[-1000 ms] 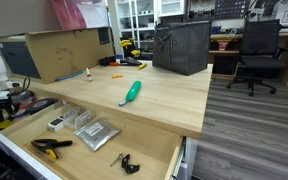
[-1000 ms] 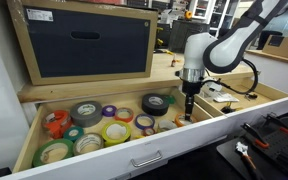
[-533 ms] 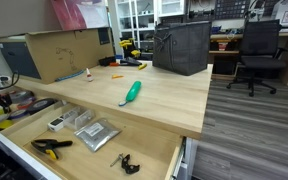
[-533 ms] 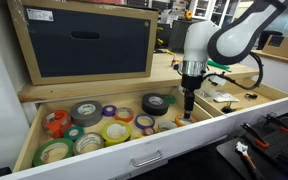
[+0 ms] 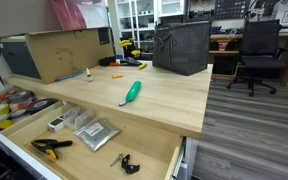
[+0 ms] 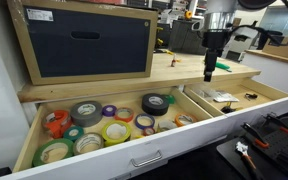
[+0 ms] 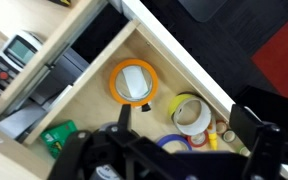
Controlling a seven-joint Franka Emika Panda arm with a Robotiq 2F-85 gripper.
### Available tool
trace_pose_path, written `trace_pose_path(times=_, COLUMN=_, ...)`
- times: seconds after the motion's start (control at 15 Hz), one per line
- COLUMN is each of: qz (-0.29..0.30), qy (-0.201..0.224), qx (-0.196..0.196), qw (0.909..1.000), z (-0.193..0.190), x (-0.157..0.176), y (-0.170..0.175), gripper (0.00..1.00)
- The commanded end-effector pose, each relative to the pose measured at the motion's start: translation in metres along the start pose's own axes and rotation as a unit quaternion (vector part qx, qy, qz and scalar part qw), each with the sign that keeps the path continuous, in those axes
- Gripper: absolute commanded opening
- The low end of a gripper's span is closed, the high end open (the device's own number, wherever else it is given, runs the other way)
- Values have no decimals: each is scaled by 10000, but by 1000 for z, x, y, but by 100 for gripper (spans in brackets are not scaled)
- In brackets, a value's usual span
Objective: Pick up the orange masking tape and put it inside the top left drawer
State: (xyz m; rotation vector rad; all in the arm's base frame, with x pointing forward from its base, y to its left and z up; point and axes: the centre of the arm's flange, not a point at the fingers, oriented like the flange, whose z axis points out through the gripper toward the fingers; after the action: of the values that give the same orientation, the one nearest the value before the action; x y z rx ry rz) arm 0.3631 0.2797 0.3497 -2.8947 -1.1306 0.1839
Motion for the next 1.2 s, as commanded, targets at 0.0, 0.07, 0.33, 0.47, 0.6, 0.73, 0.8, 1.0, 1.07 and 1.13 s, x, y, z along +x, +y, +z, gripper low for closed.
trace_pose_path(times=0.0, qz=706, qy=45, qx=-120, qw=9974, z=-62, x=-40, y=46, gripper=100)
trace_pose_path(times=0.07, qz=940, qy=101, qx=-170, qw=9954, z=-74, x=-46, y=63, gripper=100)
trace_pose_path(times=0.33, qz=1769, qy=397, qx=-291, qw=9830, z=-109, x=-61, y=140, gripper=100)
trace_pose_path(times=0.47, qz=2160, qy=491, qx=-306, qw=9747, z=-118, x=-65, y=177, gripper=100)
trace_pose_path(times=0.6, qz=2519, qy=549, qx=-305, qw=9657, z=-130, x=-67, y=212, gripper=100)
trace_pose_path(times=0.73, qz=2856, qy=604, qx=-201, qw=9562, z=-144, x=-67, y=242, gripper=100)
trace_pose_path(times=0.8, qz=2968, qy=657, qx=-150, qw=9525, z=-151, x=-67, y=254, gripper=100)
trace_pose_path(times=1.0, qz=3305, qy=743, qx=-74, qw=9408, z=-181, x=-63, y=288, gripper=100)
trace_pose_path(times=1.07, qz=3375, qy=761, qx=-43, qw=9382, z=-190, x=-62, y=297, gripper=100)
trace_pose_path(times=1.13, qz=3455, qy=762, qx=15, qw=9353, z=-201, x=-61, y=303, gripper=100)
